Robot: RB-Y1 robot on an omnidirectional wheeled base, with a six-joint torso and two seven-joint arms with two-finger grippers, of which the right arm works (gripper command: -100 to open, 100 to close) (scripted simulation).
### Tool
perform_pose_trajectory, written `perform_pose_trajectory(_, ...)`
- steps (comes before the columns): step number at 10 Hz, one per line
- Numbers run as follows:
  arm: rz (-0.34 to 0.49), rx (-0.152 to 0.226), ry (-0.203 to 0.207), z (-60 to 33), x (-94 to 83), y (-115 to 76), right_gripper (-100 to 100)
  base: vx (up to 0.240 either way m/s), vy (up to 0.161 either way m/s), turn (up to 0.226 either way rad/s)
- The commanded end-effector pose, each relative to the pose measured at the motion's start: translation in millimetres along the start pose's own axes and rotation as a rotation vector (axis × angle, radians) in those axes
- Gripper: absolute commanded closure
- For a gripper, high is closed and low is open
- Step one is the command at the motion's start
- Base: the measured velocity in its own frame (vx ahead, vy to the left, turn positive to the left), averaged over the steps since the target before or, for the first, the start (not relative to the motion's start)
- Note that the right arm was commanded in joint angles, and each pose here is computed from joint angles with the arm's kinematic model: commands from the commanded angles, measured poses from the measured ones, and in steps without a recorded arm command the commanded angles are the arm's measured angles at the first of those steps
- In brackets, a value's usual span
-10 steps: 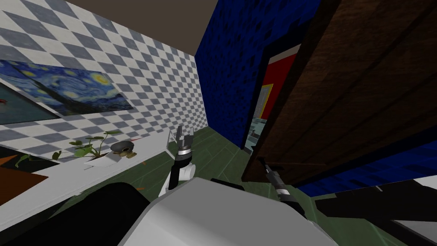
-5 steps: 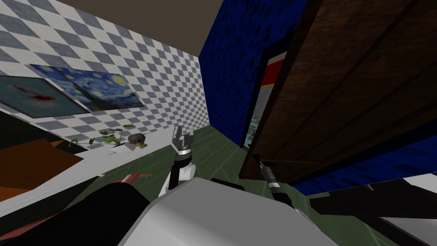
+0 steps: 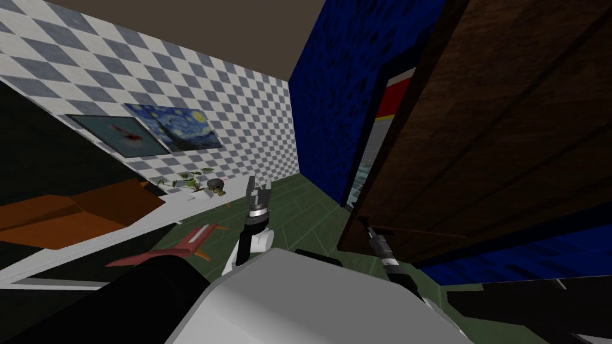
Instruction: Pull the door open
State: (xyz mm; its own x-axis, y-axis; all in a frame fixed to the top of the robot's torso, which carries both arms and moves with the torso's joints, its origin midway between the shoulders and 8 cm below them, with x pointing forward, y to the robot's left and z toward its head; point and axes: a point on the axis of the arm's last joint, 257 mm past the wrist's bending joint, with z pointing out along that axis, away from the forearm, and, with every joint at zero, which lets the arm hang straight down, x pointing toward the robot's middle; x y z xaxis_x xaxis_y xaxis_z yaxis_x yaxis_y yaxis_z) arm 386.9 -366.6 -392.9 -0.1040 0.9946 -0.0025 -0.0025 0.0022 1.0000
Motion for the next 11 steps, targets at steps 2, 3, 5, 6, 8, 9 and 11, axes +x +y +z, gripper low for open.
perform_pose_trajectory(2, 0.008, 0.007, -0.009, -19.2, -12.8, -4.9, 100, -0.188, -0.033, 0.260)
perform_pose_trajectory(3, 0.008, 0.007, -0.017, -25.2, -21.5, -4.3, 100, -0.223, -0.077, 0.299)
perform_pose_trajectory(5, 0.006, 0.006, -0.028, -33.8, -33.7, -3.1, 100, -0.172, -0.072, 0.191)
perform_pose_trajectory(6, 0.005, 0.005, -0.035, -39.0, -41.0, -2.2, 100, -0.207, -0.064, 0.249)
perform_pose_trajectory(8, 0.003, 0.003, -0.045, -47.0, -51.9, -0.4, 100, -0.211, -0.080, 0.189)
perform_pose_trajectory(9, 0.003, 0.003, -0.047, -48.2, -53.6, -0.1, 100, -0.125, -0.055, 0.086)
perform_pose_trajectory(11, 0.011, 0.011, -0.035, -48.0, -43.8, -4.6, 100, -0.034, -0.008, 0.016)
